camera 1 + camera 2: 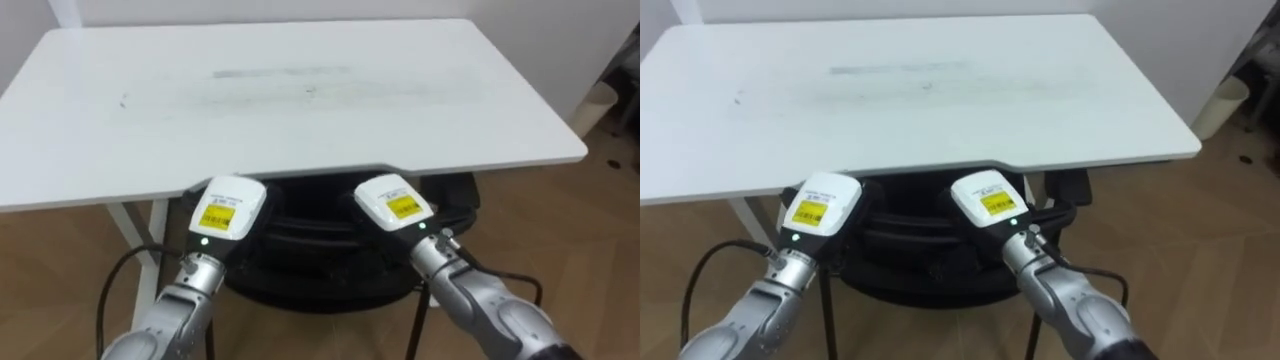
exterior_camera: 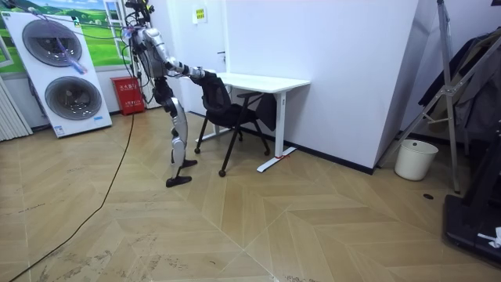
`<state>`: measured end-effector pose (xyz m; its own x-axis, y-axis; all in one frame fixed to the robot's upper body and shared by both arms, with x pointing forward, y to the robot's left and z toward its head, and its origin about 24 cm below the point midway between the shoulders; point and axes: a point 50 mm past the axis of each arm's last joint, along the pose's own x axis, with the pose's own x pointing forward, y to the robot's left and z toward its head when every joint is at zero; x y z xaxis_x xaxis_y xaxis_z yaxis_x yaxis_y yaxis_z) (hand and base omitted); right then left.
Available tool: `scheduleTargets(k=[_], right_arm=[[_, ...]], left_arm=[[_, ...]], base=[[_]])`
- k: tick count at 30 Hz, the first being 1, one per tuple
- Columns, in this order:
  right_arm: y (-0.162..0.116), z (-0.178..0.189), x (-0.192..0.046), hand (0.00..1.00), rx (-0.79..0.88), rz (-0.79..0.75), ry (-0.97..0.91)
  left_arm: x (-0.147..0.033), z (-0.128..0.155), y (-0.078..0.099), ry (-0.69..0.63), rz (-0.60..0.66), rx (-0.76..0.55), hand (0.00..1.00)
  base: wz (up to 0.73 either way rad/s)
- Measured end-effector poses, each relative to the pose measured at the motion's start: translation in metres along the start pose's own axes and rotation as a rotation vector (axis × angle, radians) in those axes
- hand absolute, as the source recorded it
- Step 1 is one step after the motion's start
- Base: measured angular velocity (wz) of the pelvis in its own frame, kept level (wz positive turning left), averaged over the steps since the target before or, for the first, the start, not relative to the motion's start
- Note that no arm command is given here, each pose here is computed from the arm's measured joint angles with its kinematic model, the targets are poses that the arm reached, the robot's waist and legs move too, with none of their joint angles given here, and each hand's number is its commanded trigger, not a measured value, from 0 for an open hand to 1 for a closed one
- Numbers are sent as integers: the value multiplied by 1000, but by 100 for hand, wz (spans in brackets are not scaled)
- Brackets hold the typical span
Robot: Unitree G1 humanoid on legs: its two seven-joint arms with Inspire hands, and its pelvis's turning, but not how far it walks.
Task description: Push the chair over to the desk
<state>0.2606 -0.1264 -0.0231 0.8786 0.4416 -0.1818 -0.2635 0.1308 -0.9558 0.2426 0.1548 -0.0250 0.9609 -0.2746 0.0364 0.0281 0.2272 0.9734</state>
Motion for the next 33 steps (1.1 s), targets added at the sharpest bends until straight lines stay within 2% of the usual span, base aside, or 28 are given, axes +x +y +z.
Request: scheduleTargets(k=[7,15,20,24,26,27,28,29,30,31,32,33], right_arm=[[-5,-1,7,0,37,1,27],[-8,-6,7,0,74,28,46],[-19,-13,7,0,127,-18,59],[-47,-23,-7,0,68,-118,4],[-60,-32,-22,0,44,-181,2],[-72,-37,-36,0,61,-286,2],[-97,-46,-50,0,138,-516,45],[-113,-54,-59,0,185,-652,78],[-146,-73,-82,0,275,-940,158],[-175,-92,-113,0,369,-1217,227],[-186,-99,-131,0,416,-1347,250],[-202,-109,-169,0,530,-1611,259]], left_arm=[[4,-1,3,66,35,-99,0],[5,-1,6,74,50,-114,0],[6,-4,12,78,77,-152,0],[5,-17,25,99,132,-179,0],[-3,-37,45,181,239,-190,0],[-21,-56,56,280,324,-237,0],[-41,-71,67,375,437,-292,0],[-48,-76,74,412,508,-322,0],[-56,-82,100,442,726,-362,0],[-67,-85,137,425,990,-400,0],[-76,-86,155,407,1131,-419,0],[-101,-89,184,378,1380,-433,0]], base=[[-19],[4],[6],[3],[13],[10],[3],[-7],[-16],[-17],[-17],[-7]])
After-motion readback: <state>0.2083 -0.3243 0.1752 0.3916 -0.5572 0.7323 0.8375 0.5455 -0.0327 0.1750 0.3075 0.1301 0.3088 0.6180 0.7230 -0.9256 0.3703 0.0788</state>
